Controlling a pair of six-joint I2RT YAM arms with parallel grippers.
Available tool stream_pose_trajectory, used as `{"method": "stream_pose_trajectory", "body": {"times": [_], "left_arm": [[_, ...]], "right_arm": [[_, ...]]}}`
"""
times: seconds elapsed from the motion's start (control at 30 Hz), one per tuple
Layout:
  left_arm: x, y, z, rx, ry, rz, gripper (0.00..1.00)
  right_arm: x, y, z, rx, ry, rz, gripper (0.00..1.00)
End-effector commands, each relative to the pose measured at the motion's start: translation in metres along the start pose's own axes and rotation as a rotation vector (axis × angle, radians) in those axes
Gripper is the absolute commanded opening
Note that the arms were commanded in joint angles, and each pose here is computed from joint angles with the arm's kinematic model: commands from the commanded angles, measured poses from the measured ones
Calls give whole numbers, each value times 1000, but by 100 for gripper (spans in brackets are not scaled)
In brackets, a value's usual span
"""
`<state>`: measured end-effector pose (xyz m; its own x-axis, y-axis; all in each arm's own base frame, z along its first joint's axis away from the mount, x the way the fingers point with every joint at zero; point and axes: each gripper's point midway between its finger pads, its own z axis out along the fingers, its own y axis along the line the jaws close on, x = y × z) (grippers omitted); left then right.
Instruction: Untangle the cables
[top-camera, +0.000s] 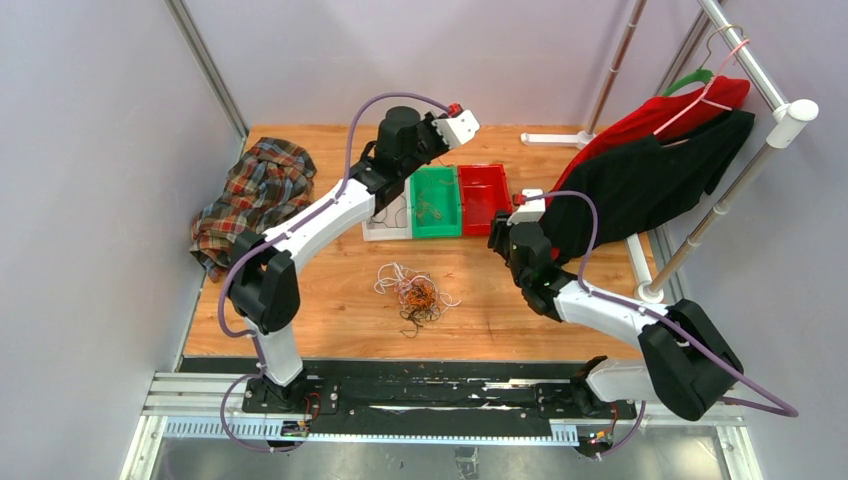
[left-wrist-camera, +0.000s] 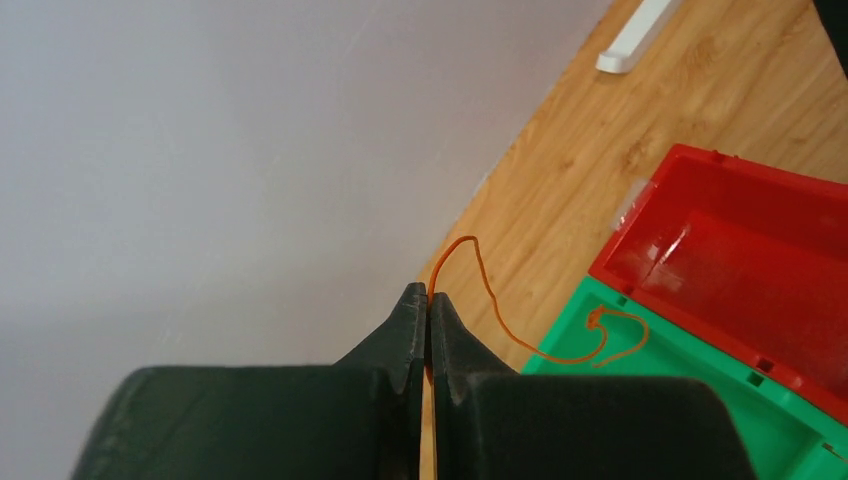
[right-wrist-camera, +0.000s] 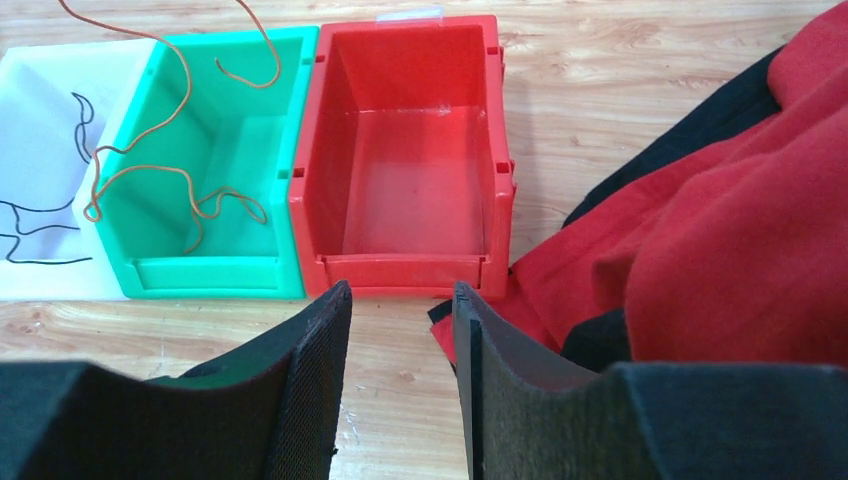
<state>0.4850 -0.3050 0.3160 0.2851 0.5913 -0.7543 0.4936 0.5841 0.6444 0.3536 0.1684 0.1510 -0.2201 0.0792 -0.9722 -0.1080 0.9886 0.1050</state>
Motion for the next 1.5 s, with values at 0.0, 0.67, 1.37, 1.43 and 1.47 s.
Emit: {"method": "stream_pose_trajectory", "body": {"times": [0.0,0.67,1.37,1.43,1.47], "left_arm": [[9,0,5,-14,33,-46,0],[89,-74,29,201,316,-123,1],[46,-83,-94,595,395,-277,92],[54,-105,-129,713,402,-258,92],[62,-117,-144,755,412,-254,93]], "right_arm": [[1,-17,-1,66,-8,13,43],[-8,-15,-8,41,-28,30,45],[-10,6,-26,-87,42,28,45],[-4,14,-29,-121,60,26,46],[-1,20,-31,-140,68,24,46]]}}
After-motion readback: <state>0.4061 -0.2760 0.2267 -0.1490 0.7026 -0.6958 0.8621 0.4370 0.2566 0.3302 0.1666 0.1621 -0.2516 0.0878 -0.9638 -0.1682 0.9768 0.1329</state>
